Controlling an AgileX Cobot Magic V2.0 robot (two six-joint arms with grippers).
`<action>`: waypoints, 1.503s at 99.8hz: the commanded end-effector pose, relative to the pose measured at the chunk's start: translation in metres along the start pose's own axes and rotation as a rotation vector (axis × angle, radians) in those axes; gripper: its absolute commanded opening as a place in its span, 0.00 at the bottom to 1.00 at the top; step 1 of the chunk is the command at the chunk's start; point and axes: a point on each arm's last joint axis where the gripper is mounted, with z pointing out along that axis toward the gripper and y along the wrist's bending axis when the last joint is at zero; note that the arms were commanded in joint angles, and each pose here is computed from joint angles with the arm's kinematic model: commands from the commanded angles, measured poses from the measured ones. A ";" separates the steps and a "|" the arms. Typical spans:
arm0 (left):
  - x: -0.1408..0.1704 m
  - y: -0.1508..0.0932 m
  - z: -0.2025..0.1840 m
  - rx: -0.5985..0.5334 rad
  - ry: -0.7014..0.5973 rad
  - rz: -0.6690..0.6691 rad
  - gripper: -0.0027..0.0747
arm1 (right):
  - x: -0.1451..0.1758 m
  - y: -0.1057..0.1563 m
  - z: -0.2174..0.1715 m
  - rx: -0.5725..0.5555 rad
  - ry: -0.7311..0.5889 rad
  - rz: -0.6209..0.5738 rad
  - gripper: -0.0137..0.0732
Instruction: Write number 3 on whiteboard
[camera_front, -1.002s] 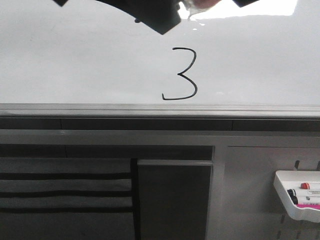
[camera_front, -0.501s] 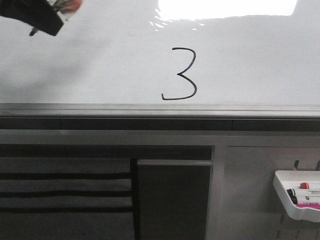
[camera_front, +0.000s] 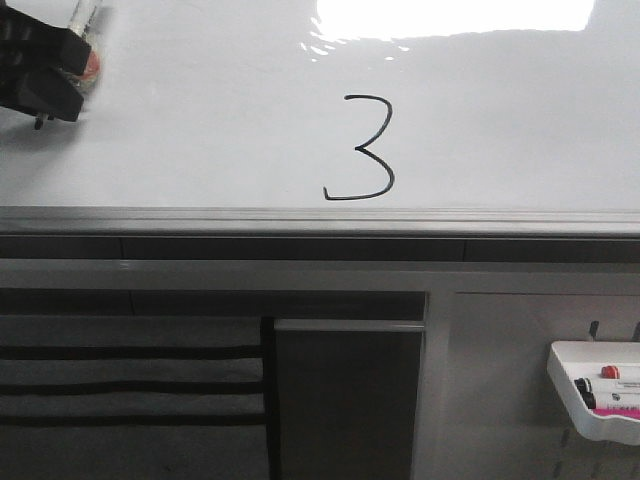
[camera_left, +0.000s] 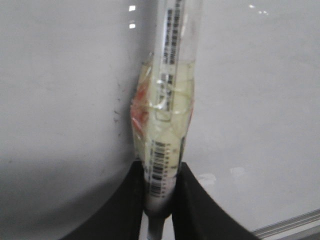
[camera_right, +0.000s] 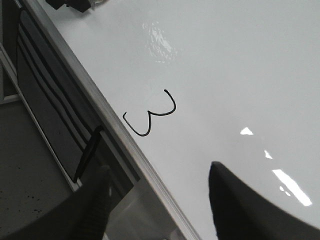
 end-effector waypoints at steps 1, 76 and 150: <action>-0.018 0.004 -0.010 -0.044 -0.107 -0.034 0.04 | -0.009 -0.008 -0.002 0.057 -0.056 0.007 0.59; -0.015 0.002 -0.008 -0.016 -0.080 -0.079 0.48 | -0.004 -0.005 0.001 0.036 -0.032 0.027 0.59; 0.008 -0.008 -0.170 -0.126 -0.230 0.153 0.17 | 0.040 -0.001 -0.031 0.327 0.034 0.714 0.20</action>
